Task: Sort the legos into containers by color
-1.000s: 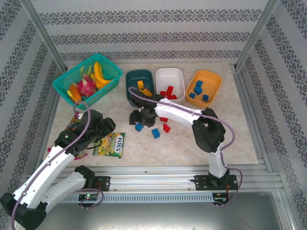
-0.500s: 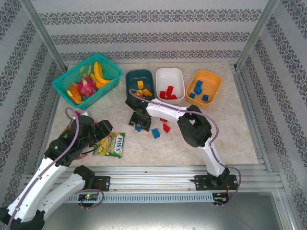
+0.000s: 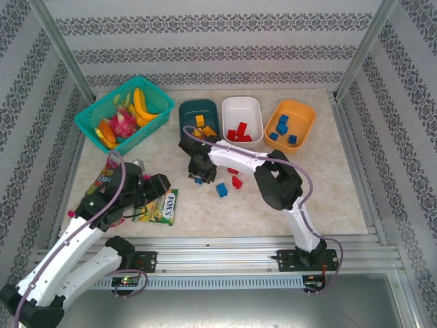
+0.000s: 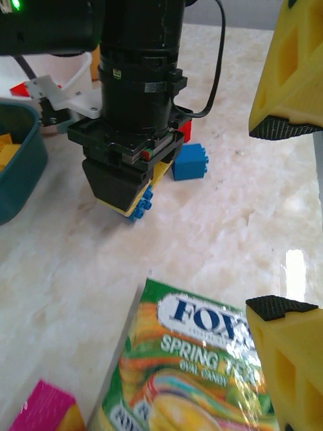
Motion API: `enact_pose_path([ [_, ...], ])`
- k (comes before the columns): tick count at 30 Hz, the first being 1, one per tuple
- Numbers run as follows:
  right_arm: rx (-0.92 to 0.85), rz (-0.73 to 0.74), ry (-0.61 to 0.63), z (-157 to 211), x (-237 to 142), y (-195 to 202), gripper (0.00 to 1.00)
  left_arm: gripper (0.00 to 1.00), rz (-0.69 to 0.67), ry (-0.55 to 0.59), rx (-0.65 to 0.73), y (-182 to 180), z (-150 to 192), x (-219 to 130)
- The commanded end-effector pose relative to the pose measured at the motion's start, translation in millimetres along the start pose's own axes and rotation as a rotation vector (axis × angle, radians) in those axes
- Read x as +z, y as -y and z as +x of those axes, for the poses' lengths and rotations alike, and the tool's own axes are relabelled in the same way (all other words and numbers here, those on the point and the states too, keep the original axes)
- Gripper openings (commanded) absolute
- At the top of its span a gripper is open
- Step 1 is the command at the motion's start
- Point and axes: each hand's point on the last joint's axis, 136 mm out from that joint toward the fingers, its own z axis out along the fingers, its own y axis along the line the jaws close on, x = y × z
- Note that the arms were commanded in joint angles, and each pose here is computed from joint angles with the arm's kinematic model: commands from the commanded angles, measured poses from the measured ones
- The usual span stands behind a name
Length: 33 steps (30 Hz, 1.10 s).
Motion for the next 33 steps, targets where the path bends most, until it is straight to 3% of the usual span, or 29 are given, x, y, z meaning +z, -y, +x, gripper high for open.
enact_pose_path([
  [1,-0.093,-0.012,0.135,-25,-62,6,0.26,0.66,0.145,-0.04,0.052,40,-4,15],
  [7,-0.122,-0.003,0.233,-68,-122,52,0.26,0.66,0.268,-0.088,0.091,106,-26,51],
  [14,-0.018,0.029,0.321,-149,-162,140,0.27,0.66,0.364,-0.133,0.151,189,-50,107],
  [25,0.254,0.175,0.333,-266,-145,274,0.27,0.66,0.424,-0.242,0.222,267,-53,200],
  [33,0.32,0.288,0.29,-308,-109,322,0.29,0.65,0.426,-0.287,0.246,287,-43,236],
])
